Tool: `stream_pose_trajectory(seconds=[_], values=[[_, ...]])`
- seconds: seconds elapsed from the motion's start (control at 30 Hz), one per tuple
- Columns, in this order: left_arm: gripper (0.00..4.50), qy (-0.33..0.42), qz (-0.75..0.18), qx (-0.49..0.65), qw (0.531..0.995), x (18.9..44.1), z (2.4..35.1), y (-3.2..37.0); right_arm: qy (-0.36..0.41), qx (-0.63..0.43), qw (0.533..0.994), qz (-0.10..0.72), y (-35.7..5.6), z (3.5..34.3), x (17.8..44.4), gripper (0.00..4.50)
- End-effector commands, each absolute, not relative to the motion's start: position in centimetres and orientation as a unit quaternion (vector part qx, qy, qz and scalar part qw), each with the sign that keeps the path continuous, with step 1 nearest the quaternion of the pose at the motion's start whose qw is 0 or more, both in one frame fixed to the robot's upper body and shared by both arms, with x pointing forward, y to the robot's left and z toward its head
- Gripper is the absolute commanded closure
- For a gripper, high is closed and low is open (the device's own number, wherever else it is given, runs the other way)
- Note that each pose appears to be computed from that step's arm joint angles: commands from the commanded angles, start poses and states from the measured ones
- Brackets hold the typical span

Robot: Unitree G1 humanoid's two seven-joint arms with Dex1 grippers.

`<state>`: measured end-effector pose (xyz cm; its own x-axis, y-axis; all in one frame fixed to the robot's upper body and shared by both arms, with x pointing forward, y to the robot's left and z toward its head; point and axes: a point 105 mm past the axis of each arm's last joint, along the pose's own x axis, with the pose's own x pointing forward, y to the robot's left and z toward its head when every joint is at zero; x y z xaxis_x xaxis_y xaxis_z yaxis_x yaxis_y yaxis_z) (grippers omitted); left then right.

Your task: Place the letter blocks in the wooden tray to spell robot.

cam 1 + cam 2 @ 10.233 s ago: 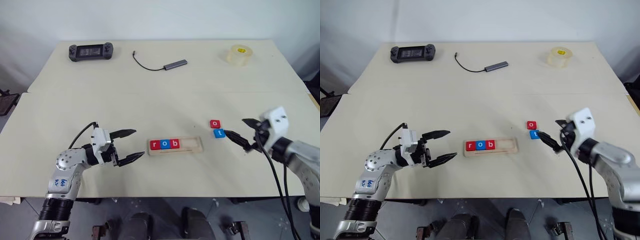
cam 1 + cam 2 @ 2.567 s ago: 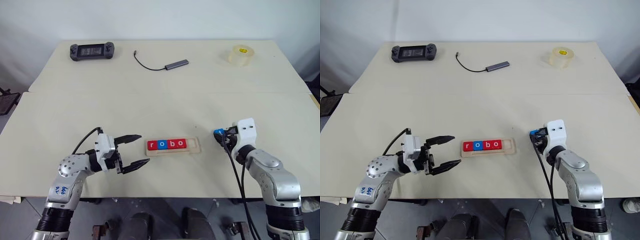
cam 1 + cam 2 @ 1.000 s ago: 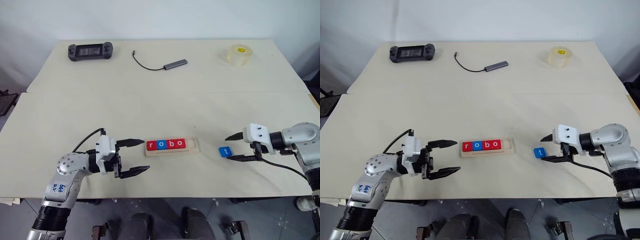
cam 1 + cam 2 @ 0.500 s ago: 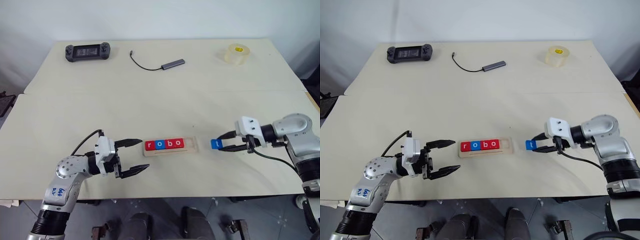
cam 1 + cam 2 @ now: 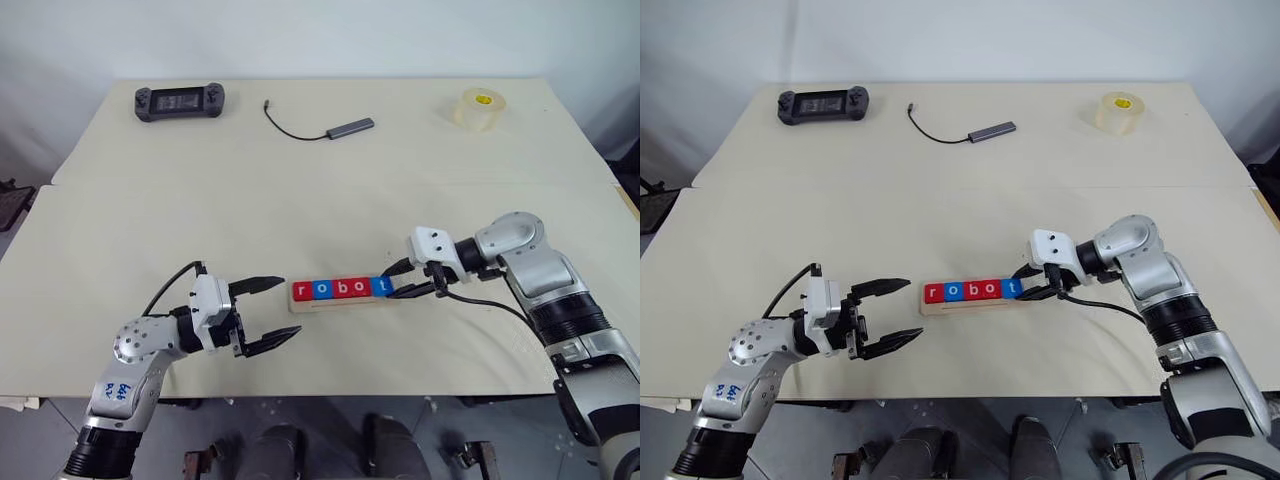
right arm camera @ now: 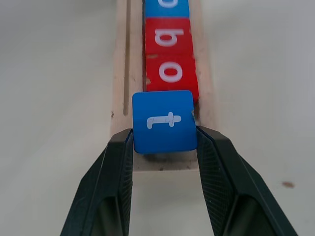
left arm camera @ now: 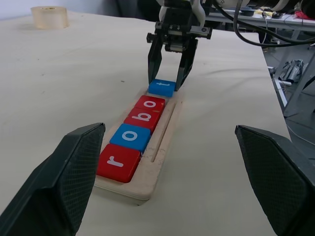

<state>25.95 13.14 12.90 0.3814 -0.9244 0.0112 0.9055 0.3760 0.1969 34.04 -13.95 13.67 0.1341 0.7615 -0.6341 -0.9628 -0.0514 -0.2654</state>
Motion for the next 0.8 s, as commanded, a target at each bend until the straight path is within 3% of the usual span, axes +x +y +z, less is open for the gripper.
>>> stream_pose_trajectory(seconds=[0.03,0.2,0.23,0.3,0.43,0.77,0.8], values=[[0.0,-0.082,-0.55,0.097,0.826,25.6,14.0,13.2,0.13,-0.35,0.673,0.638,-13.8,14.8,34.3,2.03],[0.0,-0.084,-0.549,0.096,0.826,25.6,14.0,13.0,0.112,-0.347,0.687,0.629,-13.9,15.4,34.6,0.32],[0.0,-0.084,-0.549,0.096,0.826,25.6,14.0,13.0,0.109,-0.343,0.694,0.624,-14.2,15.8,34.6,0.08],[0.0,-0.084,-0.548,0.097,0.827,25.6,14.0,13.1,0.104,-0.333,0.703,0.619,-14.7,16.4,34.3,0.08],[0.0,-0.082,-0.546,0.097,0.828,25.7,14.0,13.2,0.105,-0.297,0.715,0.625,-15.3,16.9,33.0,1.02],[0.0,-0.081,-0.55,0.095,0.826,25.8,13.9,13.1,0.127,-0.268,0.719,0.629,-14.4,14.4,31.5,4.46],[0.0,-0.081,-0.55,0.095,0.826,25.8,13.9,13.1,0.126,-0.27,0.723,0.624,-14.2,14.1,31.8,4.46]])
